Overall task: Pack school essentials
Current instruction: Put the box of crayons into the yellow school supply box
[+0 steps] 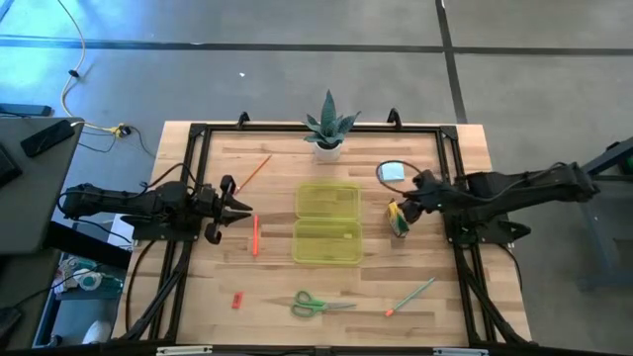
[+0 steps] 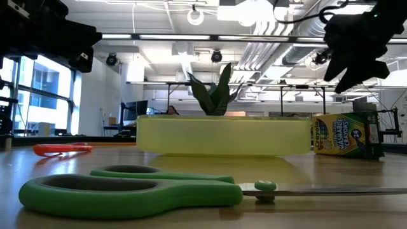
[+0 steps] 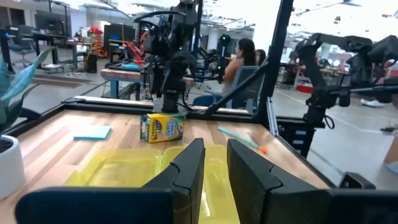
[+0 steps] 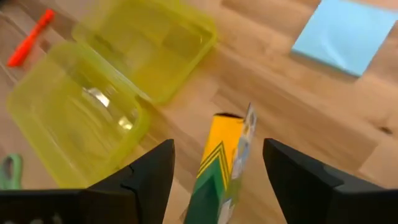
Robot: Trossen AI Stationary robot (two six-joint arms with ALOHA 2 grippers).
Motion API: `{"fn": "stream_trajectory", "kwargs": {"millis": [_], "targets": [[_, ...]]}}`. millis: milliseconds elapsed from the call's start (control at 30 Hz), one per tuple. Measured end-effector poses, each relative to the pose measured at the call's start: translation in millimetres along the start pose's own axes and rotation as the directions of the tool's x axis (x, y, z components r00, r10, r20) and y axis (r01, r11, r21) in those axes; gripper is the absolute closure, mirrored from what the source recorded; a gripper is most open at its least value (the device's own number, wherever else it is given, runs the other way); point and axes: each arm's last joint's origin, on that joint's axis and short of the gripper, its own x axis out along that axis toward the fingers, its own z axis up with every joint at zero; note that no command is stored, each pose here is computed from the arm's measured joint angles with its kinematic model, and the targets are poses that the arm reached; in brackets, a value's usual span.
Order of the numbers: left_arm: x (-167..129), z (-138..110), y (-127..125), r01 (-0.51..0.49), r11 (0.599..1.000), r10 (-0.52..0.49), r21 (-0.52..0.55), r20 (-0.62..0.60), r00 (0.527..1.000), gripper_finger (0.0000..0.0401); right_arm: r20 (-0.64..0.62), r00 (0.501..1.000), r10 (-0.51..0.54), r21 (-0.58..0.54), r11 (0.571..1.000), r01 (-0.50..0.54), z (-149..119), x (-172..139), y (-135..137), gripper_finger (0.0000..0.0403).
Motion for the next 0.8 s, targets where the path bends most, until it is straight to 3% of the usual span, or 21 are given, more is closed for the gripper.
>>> {"fn": "stream_trajectory", "kwargs": {"millis": [800], "targets": [[0, 0, 0, 0.0, 1.0, 0.0, 0.005, -0.005, 1.0, 0.0339, -0.245, 0.949, -0.199, -0.021, 0.98, 0.2, -14, 66, 19, 0.0174]]}}
